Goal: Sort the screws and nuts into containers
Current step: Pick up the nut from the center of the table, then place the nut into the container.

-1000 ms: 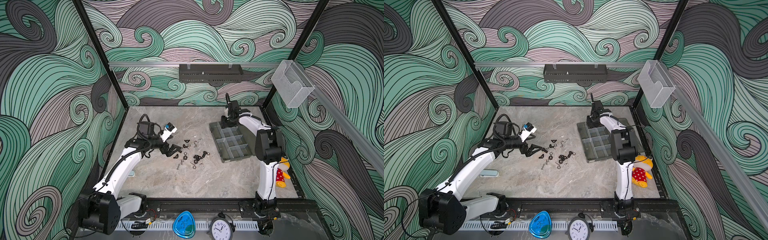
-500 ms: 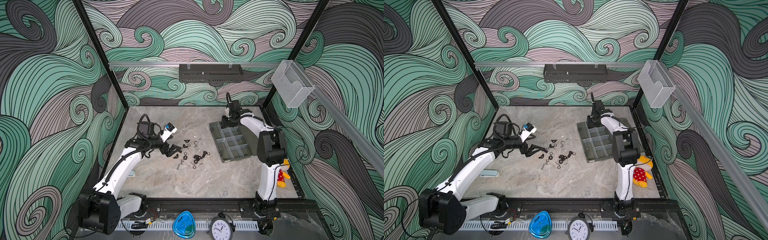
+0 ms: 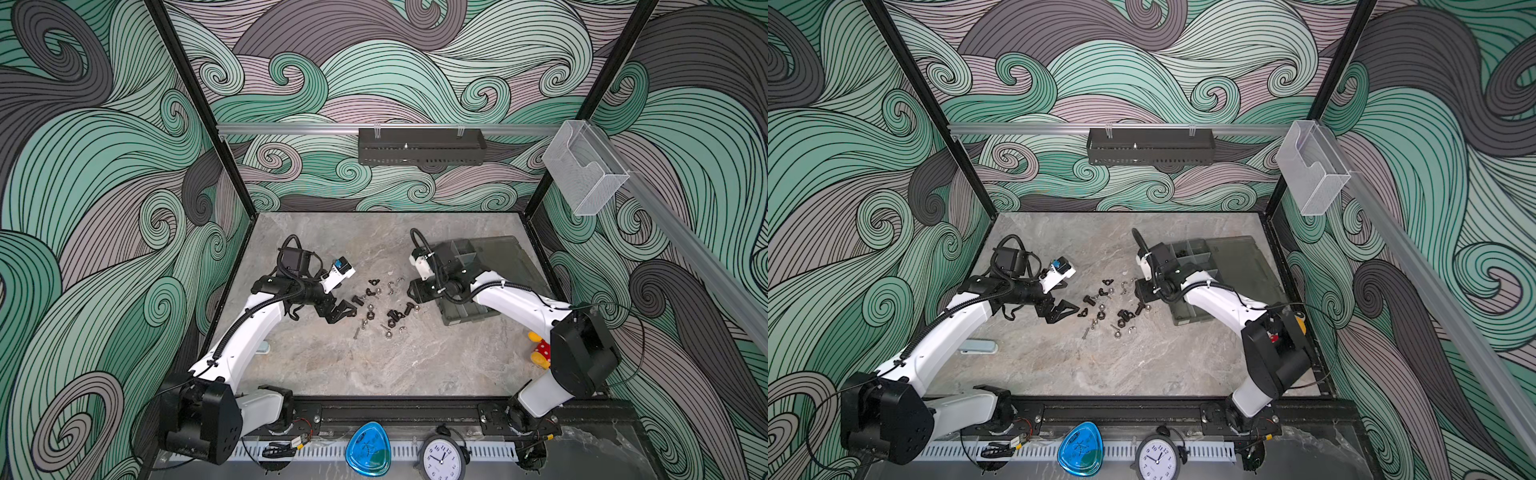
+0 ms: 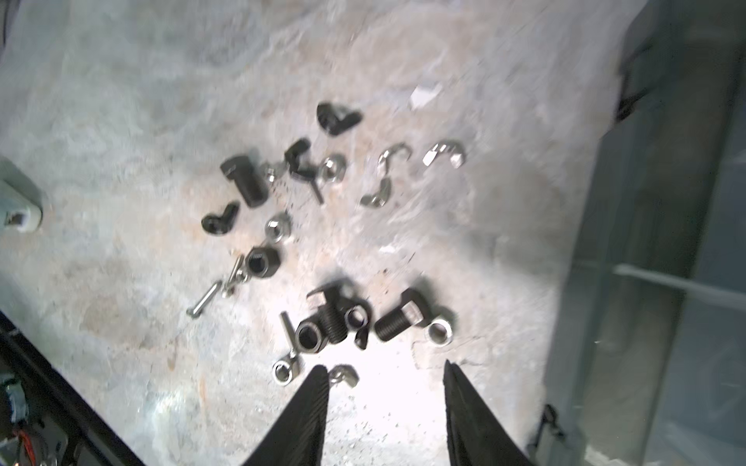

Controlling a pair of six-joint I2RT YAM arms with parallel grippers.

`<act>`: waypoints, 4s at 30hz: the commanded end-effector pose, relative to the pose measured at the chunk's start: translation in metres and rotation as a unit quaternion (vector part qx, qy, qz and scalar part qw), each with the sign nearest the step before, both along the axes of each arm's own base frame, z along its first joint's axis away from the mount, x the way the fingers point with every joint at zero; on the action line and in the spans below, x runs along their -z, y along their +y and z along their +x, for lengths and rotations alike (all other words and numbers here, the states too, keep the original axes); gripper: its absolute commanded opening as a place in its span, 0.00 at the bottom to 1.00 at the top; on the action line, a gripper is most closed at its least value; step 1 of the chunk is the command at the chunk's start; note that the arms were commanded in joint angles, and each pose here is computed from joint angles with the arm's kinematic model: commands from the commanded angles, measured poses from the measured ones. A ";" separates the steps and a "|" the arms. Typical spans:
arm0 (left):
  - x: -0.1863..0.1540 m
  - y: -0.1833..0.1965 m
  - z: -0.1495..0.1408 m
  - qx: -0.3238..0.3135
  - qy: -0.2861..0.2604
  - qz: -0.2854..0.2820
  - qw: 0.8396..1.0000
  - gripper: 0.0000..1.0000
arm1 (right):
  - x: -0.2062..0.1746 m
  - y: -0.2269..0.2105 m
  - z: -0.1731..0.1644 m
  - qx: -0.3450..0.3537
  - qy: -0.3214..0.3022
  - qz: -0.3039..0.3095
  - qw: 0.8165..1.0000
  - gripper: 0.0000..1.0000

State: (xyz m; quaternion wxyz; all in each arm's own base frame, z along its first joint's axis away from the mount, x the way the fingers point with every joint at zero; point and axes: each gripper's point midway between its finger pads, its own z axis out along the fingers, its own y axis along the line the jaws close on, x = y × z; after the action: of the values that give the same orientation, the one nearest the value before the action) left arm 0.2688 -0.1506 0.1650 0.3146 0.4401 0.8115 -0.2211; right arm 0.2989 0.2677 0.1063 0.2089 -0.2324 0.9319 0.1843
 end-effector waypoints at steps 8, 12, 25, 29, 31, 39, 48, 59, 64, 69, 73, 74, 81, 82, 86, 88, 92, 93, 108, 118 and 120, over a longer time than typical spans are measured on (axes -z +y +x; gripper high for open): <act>0.001 0.021 0.005 -0.025 -0.015 0.057 0.998 0.99 | 0.011 0.086 -0.034 -0.147 -0.019 0.010 0.989 0.55; -0.006 0.023 0.011 -0.043 -0.034 0.049 0.997 0.99 | 0.032 0.099 -0.041 -0.170 -0.002 -0.004 0.985 0.55; -0.021 0.021 0.016 -0.055 -0.050 0.011 0.997 0.99 | 0.066 0.115 -0.034 -0.168 0.008 -0.043 0.985 0.53; -0.023 0.020 0.016 -0.054 -0.051 0.004 0.997 0.99 | 0.073 0.114 -0.029 -0.161 0.010 -0.059 0.985 0.51; -0.025 0.020 0.016 -0.055 -0.053 0.002 0.997 0.99 | 0.076 0.114 -0.029 -0.161 0.013 -0.061 0.985 0.51; -0.028 0.018 0.017 -0.053 -0.055 -0.010 0.997 0.99 | 0.086 0.114 -0.026 -0.153 0.018 -0.073 0.985 0.48; -0.029 0.016 0.017 -0.052 -0.054 -0.016 0.997 0.99 | 0.094 0.117 -0.019 -0.150 0.017 -0.087 0.985 0.45; -0.030 0.016 0.017 -0.053 -0.053 -0.020 0.997 0.99 | 0.095 0.118 -0.015 -0.148 0.015 -0.094 0.984 0.36; -0.031 0.015 0.017 -0.053 -0.052 -0.022 0.997 0.99 | 0.091 0.110 -0.013 -0.137 0.006 -0.104 0.985 0.32; -0.032 0.015 0.017 -0.052 -0.052 -0.025 0.997 0.99 | 0.084 0.097 -0.014 -0.122 0.005 -0.106 0.987 0.30; -0.034 0.012 0.017 -0.049 -0.052 -0.032 0.997 0.98 | 0.068 0.087 -0.010 -0.107 0.000 -0.094 0.990 0.29; -0.034 0.012 0.017 -0.048 -0.052 -0.034 0.997 0.98 | 0.061 0.085 -0.008 -0.103 -0.003 -0.087 0.991 0.29; -0.039 0.003 0.017 -0.040 -0.044 -0.065 0.996 0.99 | 0.009 0.069 0.021 -0.064 -0.021 -0.035 0.997 0.28; -0.039 0.002 0.017 -0.040 -0.043 -0.068 0.996 0.99 | 0.002 0.064 0.028 -0.054 -0.023 -0.028 0.998 0.28; -0.046 -0.005 0.017 -0.031 -0.047 -0.093 0.994 0.98 | -0.015 0.029 0.066 0.009 -0.022 -0.004 1.000 0.27; -0.051 -0.013 0.014 -0.017 -0.049 -0.114 0.992 0.99 | -0.018 0.010 0.086 0.041 -0.021 0.002 0.999 0.27; -0.056 -0.027 0.005 0.015 -0.053 -0.135 0.989 0.99 | -0.020 -0.030 0.126 0.097 -0.032 -0.005 0.995 0.27; -0.055 -0.029 0.004 0.019 -0.053 -0.136 0.989 0.99 | -0.021 -0.038 0.135 0.109 -0.036 -0.006 0.993 0.27; -0.049 -0.033 0.001 0.029 -0.040 -0.131 0.990 0.99 | 0.005 -0.130 0.210 0.216 -0.058 -0.063 0.973 0.27; -0.049 -0.033 0.001 0.030 -0.040 -0.131 0.990 0.99 | 0.032 -0.153 0.215 0.235 -0.031 -0.072 0.969 0.28; -0.049 -0.033 0.001 0.030 -0.039 -0.131 0.990 0.98 | 0.035 -0.152 0.215 0.233 -0.027 -0.071 0.970 0.28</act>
State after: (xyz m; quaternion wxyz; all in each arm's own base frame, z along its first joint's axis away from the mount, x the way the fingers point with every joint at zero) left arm 0.2724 -0.1800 0.2108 0.3970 0.4221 0.7554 -0.3060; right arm 0.5081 0.1126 0.0740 0.2534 -0.0206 0.9654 0.0586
